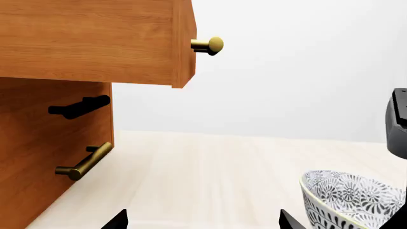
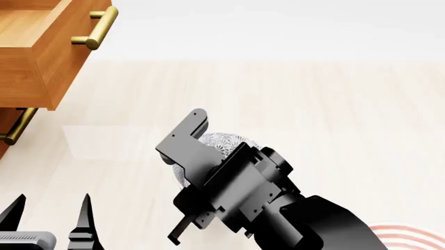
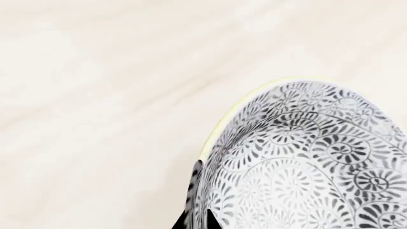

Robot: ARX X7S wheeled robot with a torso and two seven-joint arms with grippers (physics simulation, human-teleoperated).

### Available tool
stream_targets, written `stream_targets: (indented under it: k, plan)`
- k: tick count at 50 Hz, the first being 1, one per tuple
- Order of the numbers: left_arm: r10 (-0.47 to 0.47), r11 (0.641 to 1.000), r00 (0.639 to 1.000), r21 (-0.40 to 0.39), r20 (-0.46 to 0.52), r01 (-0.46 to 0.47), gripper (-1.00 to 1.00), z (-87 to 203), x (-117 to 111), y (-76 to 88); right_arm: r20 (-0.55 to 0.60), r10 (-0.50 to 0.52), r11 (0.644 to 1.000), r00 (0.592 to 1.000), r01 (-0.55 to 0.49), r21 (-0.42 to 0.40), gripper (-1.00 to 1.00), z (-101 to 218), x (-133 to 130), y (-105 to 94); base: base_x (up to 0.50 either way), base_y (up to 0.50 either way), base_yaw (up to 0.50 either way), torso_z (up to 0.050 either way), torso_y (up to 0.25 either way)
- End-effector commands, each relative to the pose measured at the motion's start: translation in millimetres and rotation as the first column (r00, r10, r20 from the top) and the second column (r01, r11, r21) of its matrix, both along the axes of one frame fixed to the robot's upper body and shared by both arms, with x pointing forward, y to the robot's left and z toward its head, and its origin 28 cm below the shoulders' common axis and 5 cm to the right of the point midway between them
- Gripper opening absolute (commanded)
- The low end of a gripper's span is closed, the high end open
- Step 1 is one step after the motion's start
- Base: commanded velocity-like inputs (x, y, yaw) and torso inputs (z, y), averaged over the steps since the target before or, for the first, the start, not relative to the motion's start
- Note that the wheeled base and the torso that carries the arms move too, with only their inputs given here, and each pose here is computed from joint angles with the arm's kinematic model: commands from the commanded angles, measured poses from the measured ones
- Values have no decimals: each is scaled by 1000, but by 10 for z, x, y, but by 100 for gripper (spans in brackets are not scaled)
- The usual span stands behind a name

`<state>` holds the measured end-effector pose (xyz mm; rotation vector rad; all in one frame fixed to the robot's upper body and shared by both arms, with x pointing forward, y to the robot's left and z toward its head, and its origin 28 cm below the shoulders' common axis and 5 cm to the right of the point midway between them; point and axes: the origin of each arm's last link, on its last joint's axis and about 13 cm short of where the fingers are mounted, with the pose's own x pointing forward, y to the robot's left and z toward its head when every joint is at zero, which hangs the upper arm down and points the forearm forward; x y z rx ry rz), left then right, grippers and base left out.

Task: Put the bowl on the plate.

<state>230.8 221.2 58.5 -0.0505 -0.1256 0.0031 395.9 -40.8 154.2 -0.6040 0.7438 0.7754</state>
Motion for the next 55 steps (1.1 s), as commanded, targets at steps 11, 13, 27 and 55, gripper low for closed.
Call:
stream_targets:
  k: [11, 13, 27, 55]
  plan:
    - [1, 1000, 1000, 0, 11, -1, 100, 36, -13, 11, 141, 11, 1000, 990, -12, 11, -100, 428, -197, -184, 0, 0, 0, 0, 0]
    - [2, 1000, 1000, 1, 11, -2, 100, 42, -16, 12, 142, 3, 1000, 990, -4, 6, -100, 460, -194, -213, 0, 0, 0, 0, 0]
    - [8, 1000, 1000, -3, 13, -8, 100, 41, -28, 23, 194, -29, 997, 981, 42, -63, -100, 784, -291, -340, 0, 0, 0, 0, 0]
    - [1, 1000, 1000, 2, 15, -1, 100, 53, -23, 4, 290, -106, 986, 951, 139, -96, -100, 962, -760, -767, 0, 0, 0, 0, 1]
